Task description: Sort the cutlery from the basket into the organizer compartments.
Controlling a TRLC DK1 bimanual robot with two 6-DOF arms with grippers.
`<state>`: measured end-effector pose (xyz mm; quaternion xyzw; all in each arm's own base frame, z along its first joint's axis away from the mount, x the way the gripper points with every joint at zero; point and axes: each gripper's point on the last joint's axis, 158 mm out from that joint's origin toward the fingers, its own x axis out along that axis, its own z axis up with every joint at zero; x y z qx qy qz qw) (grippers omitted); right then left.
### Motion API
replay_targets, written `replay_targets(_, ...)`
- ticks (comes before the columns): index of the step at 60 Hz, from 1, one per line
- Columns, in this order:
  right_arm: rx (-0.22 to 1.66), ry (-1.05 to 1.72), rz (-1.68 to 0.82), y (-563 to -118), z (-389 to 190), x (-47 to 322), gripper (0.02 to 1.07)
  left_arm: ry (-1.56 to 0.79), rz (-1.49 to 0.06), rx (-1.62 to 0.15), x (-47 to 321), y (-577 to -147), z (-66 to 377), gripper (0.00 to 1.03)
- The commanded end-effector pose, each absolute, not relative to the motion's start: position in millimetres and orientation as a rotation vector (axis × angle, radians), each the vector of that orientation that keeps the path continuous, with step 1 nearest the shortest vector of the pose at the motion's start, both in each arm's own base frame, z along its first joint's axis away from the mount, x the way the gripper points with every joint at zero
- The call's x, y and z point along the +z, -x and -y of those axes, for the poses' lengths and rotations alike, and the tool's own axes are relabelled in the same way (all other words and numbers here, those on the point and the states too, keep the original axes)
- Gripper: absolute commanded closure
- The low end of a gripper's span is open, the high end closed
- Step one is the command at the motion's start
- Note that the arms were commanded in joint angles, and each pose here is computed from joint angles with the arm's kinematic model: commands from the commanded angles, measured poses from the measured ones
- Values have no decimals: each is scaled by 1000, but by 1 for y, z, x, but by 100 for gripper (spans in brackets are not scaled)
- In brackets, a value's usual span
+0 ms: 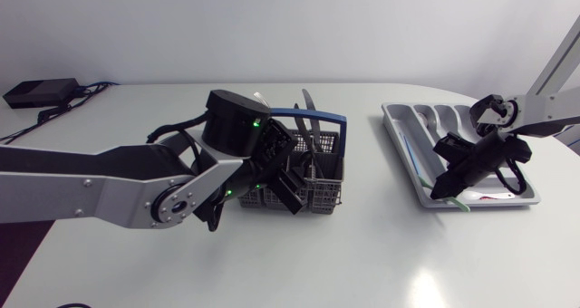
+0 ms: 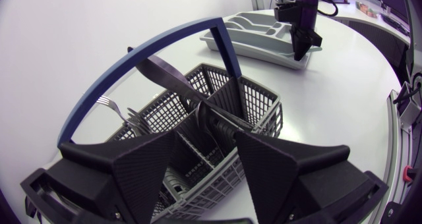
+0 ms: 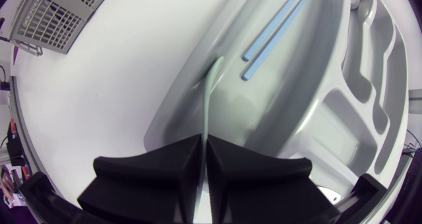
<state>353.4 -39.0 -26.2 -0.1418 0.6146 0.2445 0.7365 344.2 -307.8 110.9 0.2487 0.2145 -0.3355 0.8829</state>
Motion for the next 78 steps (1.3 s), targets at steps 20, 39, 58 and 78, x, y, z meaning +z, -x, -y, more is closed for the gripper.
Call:
replay_targets(20,687,506,-1185,-342,69,13,98,-541,-436,-708,110,-339,307,40)
replay_targets(39,756,612,-1060,-343,130,7,97,-542,-429,-720,112,-336,312,40)
replay_targets(58,827,780,-941,-348,162,-26,97,-539,-435,-719,110,-335,311,40)
replay_targets(78,896,936,-901,-358,174,-33,97,-542,-437,-730,109,-331,315,40)
